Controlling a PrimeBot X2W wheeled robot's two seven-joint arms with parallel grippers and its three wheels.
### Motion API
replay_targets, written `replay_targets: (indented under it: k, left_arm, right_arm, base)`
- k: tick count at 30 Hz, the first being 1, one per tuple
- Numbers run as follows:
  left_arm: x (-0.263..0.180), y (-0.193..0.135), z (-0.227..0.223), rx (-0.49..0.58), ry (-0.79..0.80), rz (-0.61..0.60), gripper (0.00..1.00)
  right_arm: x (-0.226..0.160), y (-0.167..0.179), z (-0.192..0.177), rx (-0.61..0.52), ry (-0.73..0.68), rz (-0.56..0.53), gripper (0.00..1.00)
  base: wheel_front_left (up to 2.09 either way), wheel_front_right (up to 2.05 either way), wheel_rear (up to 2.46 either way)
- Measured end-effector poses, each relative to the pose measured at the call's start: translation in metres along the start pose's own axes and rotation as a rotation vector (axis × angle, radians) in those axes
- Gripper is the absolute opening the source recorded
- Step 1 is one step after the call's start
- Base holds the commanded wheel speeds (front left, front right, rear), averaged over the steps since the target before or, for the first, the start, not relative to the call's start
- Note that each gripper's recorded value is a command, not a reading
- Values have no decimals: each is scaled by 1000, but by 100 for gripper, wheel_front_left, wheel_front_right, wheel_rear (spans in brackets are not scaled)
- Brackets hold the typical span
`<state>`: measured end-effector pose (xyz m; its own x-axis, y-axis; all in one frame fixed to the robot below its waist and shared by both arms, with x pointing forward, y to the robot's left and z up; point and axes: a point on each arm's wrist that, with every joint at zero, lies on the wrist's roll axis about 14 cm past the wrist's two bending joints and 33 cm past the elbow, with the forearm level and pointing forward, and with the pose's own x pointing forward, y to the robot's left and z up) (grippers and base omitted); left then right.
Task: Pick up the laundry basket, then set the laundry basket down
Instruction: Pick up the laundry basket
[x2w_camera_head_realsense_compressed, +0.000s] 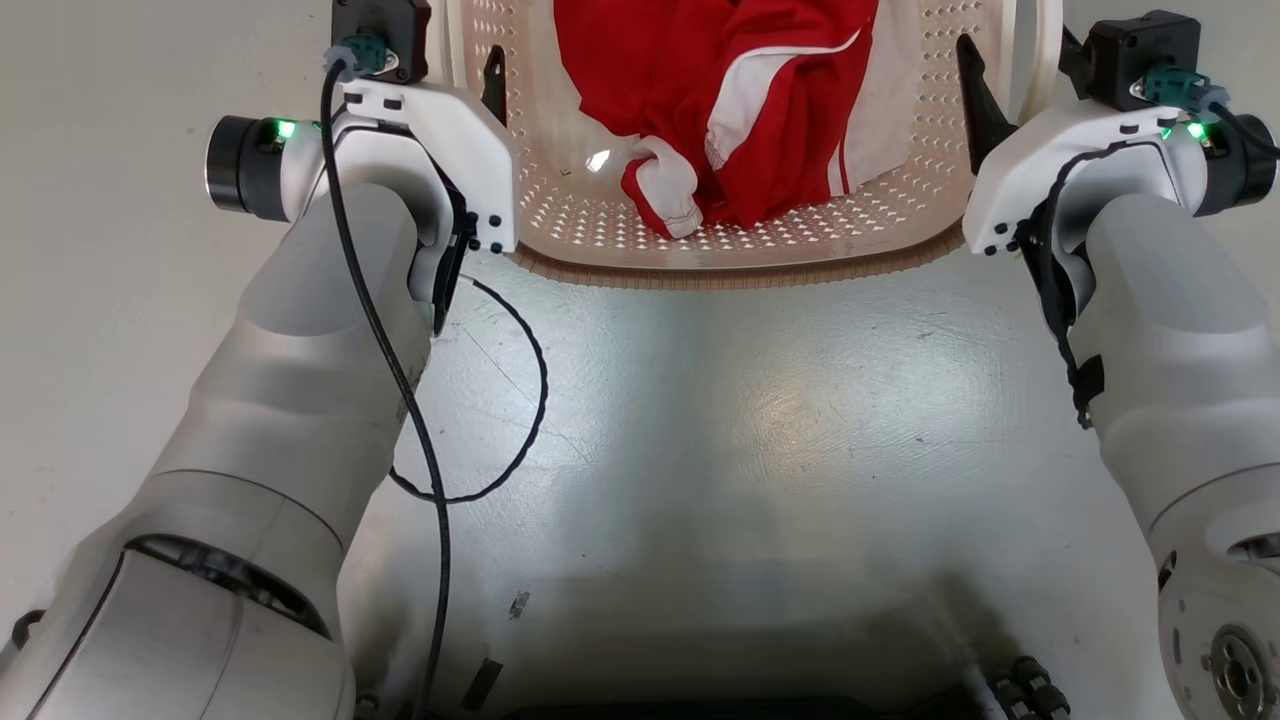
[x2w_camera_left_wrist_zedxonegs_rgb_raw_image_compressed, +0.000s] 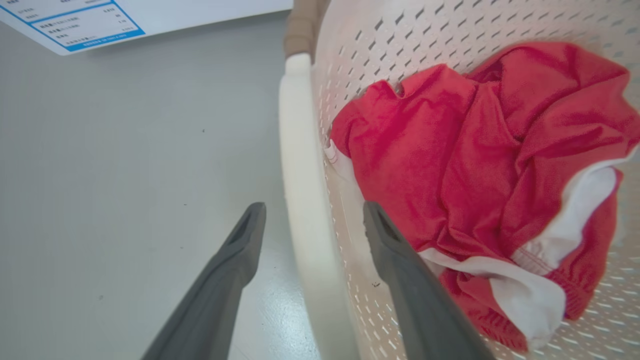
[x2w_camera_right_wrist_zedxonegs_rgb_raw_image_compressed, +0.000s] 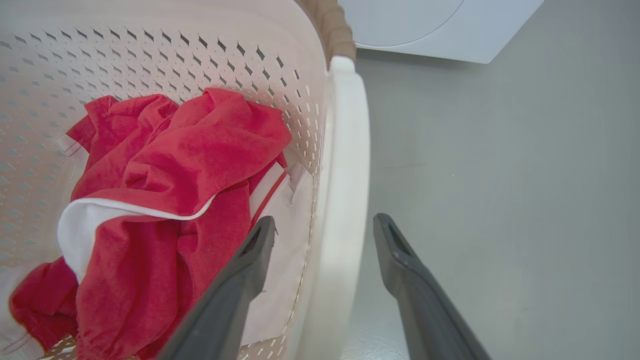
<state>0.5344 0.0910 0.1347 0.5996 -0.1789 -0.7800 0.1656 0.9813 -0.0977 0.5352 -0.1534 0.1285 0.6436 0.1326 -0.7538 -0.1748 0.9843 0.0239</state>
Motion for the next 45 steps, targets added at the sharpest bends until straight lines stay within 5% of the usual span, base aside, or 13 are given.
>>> replay_targets:
  k: [20,21,22,23,45]
  left_arm:
    - [1,0,-2,50,29,3,100]
    - [1,0,-2,52,30,5,100]
    - [1,0,-2,51,32,5,52]
    - [1,0,-2,51,32,5,0]
    - [-40,2,13,50,69,44,0]
  right_arm:
    - [4,12,-1,6,18,34,100]
    - [4,12,-1,4,18,35,73]
    - [4,13,-1,7,17,37,0]
    - [4,14,-1,5,16,41,0]
    - [-32,34,20,-78,83,104,0]
  base:
    - [0,0,0]
    - [0,0,0]
    - [0,0,0]
    - [0,0,0]
    - [0,0,0]
